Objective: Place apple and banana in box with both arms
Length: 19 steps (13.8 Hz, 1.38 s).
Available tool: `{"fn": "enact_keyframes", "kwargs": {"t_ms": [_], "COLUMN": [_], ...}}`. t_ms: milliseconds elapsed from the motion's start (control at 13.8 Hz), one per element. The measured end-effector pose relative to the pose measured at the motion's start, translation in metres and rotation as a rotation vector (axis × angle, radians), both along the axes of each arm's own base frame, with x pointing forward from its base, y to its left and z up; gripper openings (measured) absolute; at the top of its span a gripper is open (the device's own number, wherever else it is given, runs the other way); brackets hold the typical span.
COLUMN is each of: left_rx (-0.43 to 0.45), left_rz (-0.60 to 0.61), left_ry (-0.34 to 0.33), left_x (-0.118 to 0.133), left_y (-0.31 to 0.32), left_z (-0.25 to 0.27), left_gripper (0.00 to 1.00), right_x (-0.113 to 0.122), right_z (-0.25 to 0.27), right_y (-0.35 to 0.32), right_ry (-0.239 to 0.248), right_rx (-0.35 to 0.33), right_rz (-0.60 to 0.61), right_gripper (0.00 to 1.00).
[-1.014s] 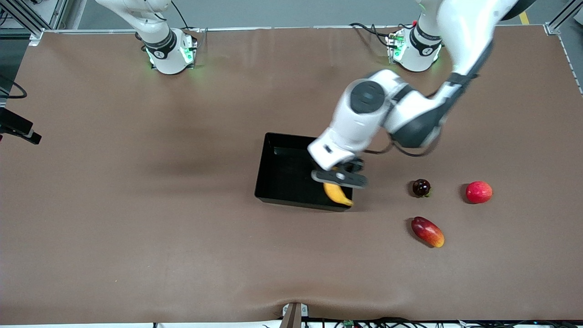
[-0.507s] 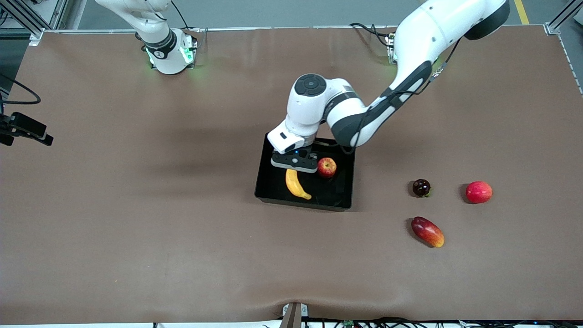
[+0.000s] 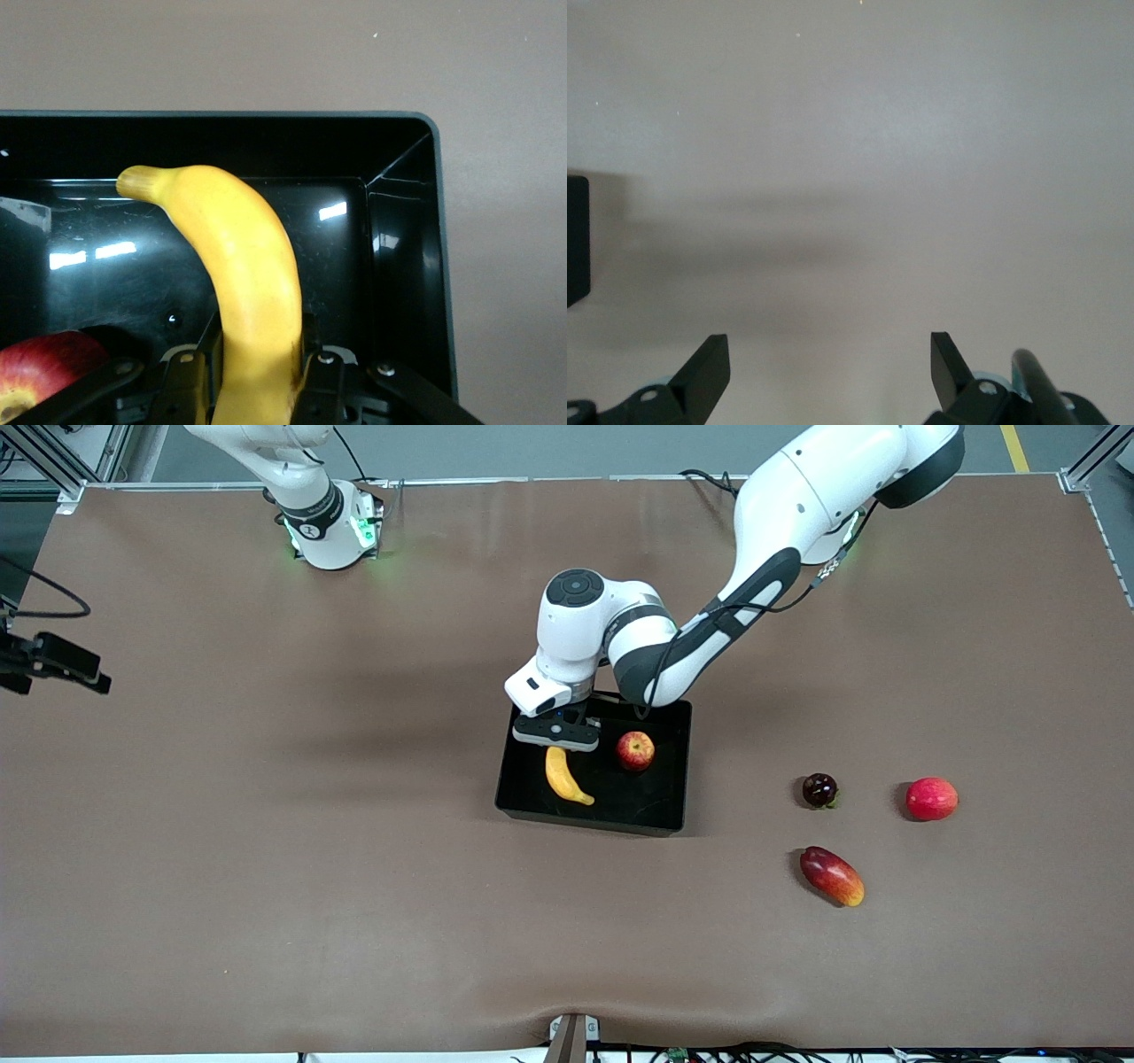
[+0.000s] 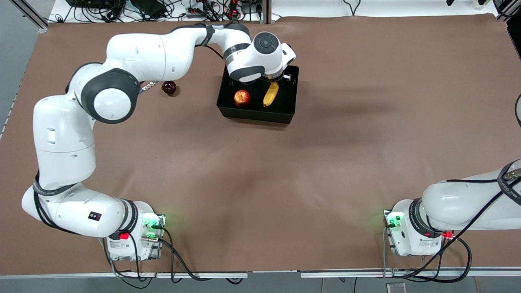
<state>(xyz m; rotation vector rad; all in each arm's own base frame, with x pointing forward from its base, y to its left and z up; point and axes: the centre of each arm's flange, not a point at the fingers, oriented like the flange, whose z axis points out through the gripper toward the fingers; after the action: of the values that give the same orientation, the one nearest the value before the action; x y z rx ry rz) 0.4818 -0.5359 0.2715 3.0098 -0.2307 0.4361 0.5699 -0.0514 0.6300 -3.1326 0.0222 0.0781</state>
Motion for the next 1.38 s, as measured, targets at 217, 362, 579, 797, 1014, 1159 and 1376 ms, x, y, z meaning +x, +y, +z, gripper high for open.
{"fn": "enact_keyframes", "kwargs": {"t_ms": [217,362,579,797,1014,1159,1376], "left_rx": [0.002,0.002,0.023,0.031,0.031,0.028,0.02], "left_rz": [-0.018,-0.026,-0.029,-0.025,-0.022,-0.02,-0.014], "left_ry": [0.0,-0.007,-0.012,0.008,0.011,0.008,-0.003], "left_x": [-0.007,-0.006,-0.003,-0.003,-0.003,-0.001,0.004], "left_y": [-0.007,-0.006,0.0,0.003,0.004,0.003,0.003], "left_z": [-0.012,-0.024,-0.056,-0.077,-0.08,-0.078,-0.072], "left_gripper": [0.36,0.36,0.36,0.36,0.37,0.42,0.66], "right_x": [-0.007,-0.006,-0.002,-0.001,0.0,0.001,0.001], "right_z": [0.004,0.004,0.002,0.001,0.002,0.003,0.003], "right_y": [-0.012,-0.014,-0.015,-0.013,-0.012,-0.013,-0.014], "right_ry": [0.01,0.008,-0.01,-0.01,-0.016,-0.027,-0.032], "right_rx": [-0.003,-0.004,-0.006,-0.006,-0.006,-0.007,-0.008], "right_rz": [-0.022,-0.026,-0.026,-0.023,-0.02,-0.022,-0.024], "right_gripper": [1.0,1.0,1.0,1.0,1.0,1.0,1.0]}}
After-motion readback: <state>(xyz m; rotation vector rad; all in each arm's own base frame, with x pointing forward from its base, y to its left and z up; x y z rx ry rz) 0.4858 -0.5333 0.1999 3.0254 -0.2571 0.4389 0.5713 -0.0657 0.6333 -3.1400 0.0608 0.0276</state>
